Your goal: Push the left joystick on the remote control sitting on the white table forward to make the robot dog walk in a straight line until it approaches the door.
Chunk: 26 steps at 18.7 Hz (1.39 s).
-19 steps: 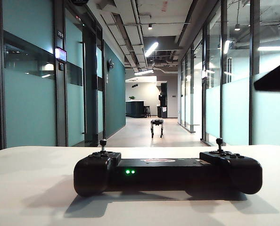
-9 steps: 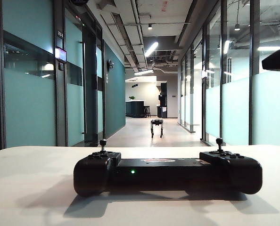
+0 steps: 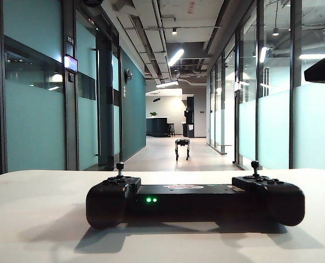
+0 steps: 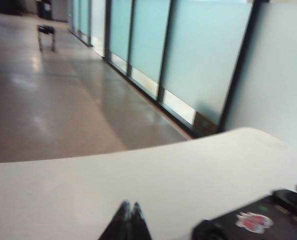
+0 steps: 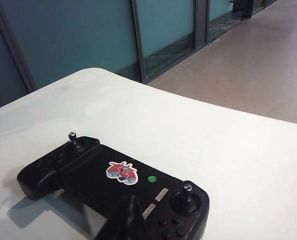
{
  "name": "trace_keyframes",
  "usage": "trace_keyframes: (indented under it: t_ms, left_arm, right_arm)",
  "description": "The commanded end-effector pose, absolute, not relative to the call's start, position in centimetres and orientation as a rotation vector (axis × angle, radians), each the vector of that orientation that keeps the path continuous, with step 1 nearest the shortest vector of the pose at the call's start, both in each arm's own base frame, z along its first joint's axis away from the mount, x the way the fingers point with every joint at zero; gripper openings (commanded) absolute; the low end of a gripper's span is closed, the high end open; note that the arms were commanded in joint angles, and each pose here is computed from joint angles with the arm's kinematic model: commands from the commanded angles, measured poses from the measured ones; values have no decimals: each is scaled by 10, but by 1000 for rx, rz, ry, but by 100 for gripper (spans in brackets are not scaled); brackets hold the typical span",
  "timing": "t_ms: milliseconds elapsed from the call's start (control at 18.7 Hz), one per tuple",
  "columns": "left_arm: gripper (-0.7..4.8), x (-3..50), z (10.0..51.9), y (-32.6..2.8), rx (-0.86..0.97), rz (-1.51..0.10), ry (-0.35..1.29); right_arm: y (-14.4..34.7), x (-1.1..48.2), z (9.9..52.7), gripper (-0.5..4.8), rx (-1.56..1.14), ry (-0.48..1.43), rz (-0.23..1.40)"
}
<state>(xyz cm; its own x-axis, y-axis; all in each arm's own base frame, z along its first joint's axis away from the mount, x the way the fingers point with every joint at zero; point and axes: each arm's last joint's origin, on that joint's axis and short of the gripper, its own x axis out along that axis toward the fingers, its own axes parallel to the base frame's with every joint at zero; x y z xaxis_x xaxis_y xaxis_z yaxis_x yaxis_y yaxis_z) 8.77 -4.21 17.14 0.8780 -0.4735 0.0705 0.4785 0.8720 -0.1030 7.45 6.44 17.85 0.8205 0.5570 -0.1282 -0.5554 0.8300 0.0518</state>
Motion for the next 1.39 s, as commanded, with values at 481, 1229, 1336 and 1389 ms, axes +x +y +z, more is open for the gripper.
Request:
trace_keyframes:
  t_ms: [481,1229,1336,1389]
  left_arm:
    - [-5,97,173,-11,-69,-171,-71]
    - [-5,97,171,-5,-59,-99,-61]
    - [-5,97,171,-5,-59,-99,-61]
    - [-5,97,171,-5,-59,-99,-61]
  right_arm:
    - [64,74,182,-1,21,119,593]
    - [64,74,182,-1,20,120,593]
    - [64,74,182,-1,21,119,593]
    - [64,74,182,-1,20,120,593]
